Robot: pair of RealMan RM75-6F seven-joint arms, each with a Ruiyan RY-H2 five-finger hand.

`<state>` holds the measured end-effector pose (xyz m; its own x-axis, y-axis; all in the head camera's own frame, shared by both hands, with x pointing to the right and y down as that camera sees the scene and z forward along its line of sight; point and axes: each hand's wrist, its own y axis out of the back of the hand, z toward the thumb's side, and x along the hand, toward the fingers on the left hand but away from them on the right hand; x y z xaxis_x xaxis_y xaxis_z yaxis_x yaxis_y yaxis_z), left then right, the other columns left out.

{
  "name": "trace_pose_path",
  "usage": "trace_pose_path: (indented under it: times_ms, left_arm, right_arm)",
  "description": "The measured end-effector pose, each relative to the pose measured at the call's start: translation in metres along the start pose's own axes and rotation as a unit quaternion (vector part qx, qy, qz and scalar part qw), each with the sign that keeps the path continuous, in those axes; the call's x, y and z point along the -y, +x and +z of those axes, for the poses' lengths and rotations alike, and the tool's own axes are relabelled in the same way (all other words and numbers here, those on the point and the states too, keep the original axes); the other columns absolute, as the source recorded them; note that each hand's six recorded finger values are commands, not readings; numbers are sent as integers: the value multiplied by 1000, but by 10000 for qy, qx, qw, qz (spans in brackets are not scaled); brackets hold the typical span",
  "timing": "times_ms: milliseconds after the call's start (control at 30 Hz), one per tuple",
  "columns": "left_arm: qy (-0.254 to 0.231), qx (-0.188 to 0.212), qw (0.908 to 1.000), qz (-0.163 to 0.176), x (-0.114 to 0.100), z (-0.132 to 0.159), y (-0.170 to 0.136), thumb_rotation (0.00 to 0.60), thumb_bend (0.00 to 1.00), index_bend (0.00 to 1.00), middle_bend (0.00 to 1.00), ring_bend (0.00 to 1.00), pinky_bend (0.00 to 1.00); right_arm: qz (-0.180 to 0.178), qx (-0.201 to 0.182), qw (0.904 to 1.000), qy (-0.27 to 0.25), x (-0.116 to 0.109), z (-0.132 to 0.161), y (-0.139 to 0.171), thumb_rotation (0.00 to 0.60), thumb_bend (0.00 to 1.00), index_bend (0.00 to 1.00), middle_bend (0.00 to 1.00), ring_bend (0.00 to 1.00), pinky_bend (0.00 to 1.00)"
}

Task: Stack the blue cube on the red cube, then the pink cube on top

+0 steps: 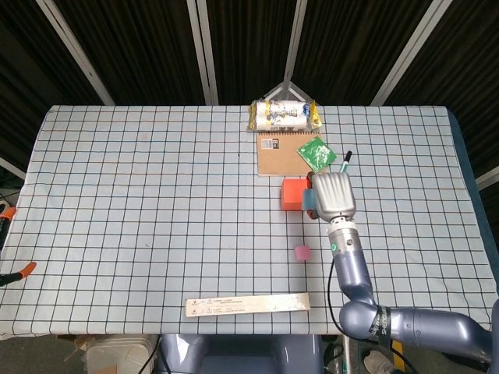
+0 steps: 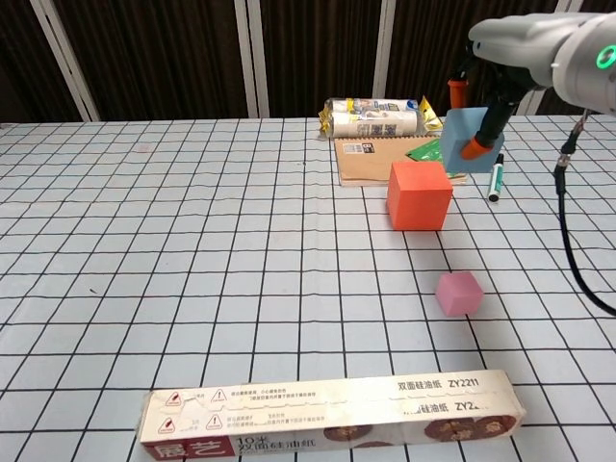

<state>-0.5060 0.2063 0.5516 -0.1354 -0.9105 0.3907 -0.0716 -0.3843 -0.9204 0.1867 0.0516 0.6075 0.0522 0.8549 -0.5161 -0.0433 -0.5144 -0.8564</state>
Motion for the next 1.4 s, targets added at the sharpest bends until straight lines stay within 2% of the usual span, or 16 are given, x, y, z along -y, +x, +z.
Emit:
trace_pose_path:
  times_ms: [133,300,500,733,1033,1400]
  left_arm:
    - [-14,-43,10000,39,-2,-3,0,600,163,34,0,0,0]
    - [-42,-78,9999,73,-4,-5,1,600,163,34,0,0,0]
    - [-50,-162,9998,87,-4,-9,4,600,163,34,0,0,0]
    - [-44,-281,9996,85,-4,-13,8,600,163,34,0,0,0]
    - [23,-335,9994,120,-4,-12,8,600,164,34,0,0,0]
    - [91,-404,9990,178,-4,-11,8,600,163,34,0,0,0]
  right_arm:
    - [158,110,9998,11,-10,14,-15,600,359,613,1000,1000,1000]
    - [343,152,9992,99,-12,35,-35,600,359,613,1000,1000,1000]
    - [532,82,9983,234,-3,58,-55,600,361,613,1000,1000,1000]
    - [726,-202,9970,186,13,77,-72,600,366,613,1000,1000,1000]
    - [806,-459,9953,283,19,76,-82,600,368,613,1000,1000,1000]
    - [676,-410,9957,488,-4,59,-85,600,379,613,1000,1000,1000]
